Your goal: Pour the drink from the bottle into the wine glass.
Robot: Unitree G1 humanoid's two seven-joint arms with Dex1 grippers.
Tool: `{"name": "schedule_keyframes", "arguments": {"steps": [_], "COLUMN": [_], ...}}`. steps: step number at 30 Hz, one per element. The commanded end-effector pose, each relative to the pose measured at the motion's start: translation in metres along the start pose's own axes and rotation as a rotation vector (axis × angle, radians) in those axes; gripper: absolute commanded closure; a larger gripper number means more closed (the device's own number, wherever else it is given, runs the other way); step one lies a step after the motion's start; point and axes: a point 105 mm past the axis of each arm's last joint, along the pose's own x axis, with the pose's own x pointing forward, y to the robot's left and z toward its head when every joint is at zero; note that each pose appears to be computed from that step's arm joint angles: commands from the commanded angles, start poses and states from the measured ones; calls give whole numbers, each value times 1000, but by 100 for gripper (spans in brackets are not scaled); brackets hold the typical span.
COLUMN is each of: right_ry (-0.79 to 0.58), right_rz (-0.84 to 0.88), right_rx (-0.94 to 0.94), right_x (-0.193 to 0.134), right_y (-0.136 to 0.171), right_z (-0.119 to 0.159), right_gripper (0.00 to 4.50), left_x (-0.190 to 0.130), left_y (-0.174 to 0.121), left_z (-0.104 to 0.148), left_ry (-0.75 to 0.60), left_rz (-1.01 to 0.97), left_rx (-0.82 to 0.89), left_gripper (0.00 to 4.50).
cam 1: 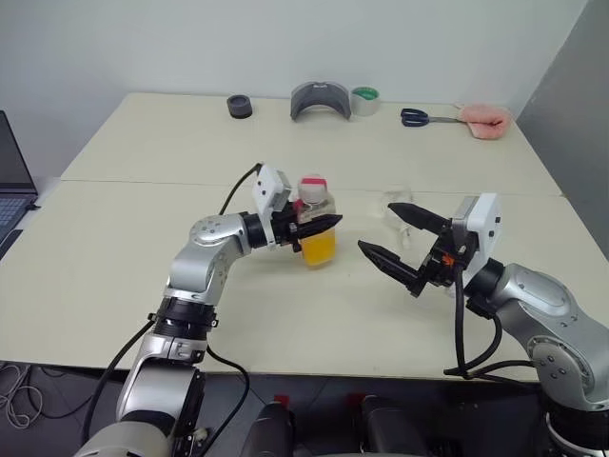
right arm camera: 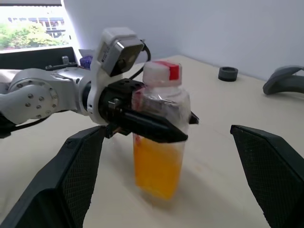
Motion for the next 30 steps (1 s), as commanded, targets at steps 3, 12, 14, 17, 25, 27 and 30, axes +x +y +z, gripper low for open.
{"name": "schedule_keyframes", "arguments": {"steps": [3,12,14,17,25,27,30], "right_ry": [-50,-58,-54,-39,-15,-11,-9], "right_rz": [-5,0,-2,-21,-3,-1,-1], "right_rx": [-44,-29,-30,-40,-21,-30,-42], "right_x": [-1,-2,-2,-2,8,10,10], "right_y": [3,5,5,3,6,6,6], "right_z": [20,32,32,34,35,35,33], "right_gripper": [0,0,0,0,0,0,0], "left_x": [9,14,14,16,24,26,26], "left_y": [-9,-18,-21,-21,-24,-23,-20], "left_z": [21,22,21,21,17,16,15], "left_ry": [-54,-57,-48,-45,-40,-41,-43], "left_rz": [-72,-148,-171,-182,-228,-232,-219], "left_rx": [67,73,80,83,91,93,98], "left_gripper": [272,272,272,272,272,272,272]}}
